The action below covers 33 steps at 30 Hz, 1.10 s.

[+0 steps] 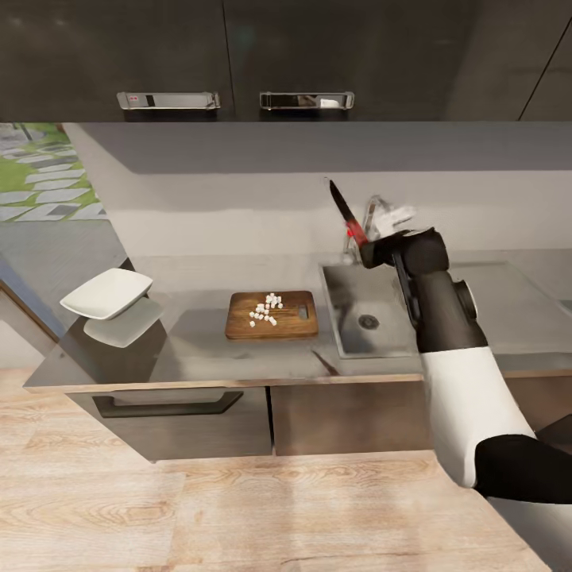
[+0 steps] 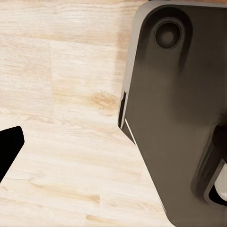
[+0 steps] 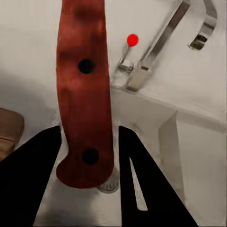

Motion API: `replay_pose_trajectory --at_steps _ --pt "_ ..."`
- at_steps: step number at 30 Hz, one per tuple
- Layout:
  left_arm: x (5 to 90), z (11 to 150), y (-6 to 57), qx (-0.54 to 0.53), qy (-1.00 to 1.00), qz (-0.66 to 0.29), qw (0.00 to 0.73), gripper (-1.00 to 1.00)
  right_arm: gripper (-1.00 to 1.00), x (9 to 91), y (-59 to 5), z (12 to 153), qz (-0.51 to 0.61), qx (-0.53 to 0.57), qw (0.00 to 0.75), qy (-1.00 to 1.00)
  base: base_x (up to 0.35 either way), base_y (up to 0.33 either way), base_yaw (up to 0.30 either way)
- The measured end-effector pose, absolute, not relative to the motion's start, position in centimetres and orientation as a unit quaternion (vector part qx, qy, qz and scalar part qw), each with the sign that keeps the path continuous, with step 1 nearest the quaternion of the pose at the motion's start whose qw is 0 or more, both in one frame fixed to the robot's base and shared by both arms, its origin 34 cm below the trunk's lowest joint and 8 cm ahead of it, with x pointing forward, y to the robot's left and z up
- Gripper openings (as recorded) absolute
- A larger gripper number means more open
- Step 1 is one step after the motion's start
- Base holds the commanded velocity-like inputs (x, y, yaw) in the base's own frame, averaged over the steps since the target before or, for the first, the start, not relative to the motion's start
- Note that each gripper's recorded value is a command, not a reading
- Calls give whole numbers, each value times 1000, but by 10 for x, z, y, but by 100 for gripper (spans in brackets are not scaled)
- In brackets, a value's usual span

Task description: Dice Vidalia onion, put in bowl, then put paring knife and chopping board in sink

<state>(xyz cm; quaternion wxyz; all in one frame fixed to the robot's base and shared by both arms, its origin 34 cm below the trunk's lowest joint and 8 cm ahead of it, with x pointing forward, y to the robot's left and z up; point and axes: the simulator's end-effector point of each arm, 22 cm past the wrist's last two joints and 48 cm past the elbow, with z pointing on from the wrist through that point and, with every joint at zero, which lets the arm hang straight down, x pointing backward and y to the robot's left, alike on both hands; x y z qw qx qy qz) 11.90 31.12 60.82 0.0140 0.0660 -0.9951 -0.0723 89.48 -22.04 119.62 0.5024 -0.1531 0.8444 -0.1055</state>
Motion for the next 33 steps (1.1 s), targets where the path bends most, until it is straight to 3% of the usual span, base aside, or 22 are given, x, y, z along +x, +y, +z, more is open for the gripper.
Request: replay_pose_trajectory --at_steps 11,17,33 --pt "120 608 312 66 -995 -73 13 100 -100 866 -299 1045 -66 -91 349 930 0 0 0" --pt "120 608 313 67 -995 -73 12 100 -100 869 -350 1039 -53 -44 371 926 0 0 0" --pt "120 608 312 67 -995 -73 12 100 -100 872 -307 992 -14 -87 370 925 9 -13 0"
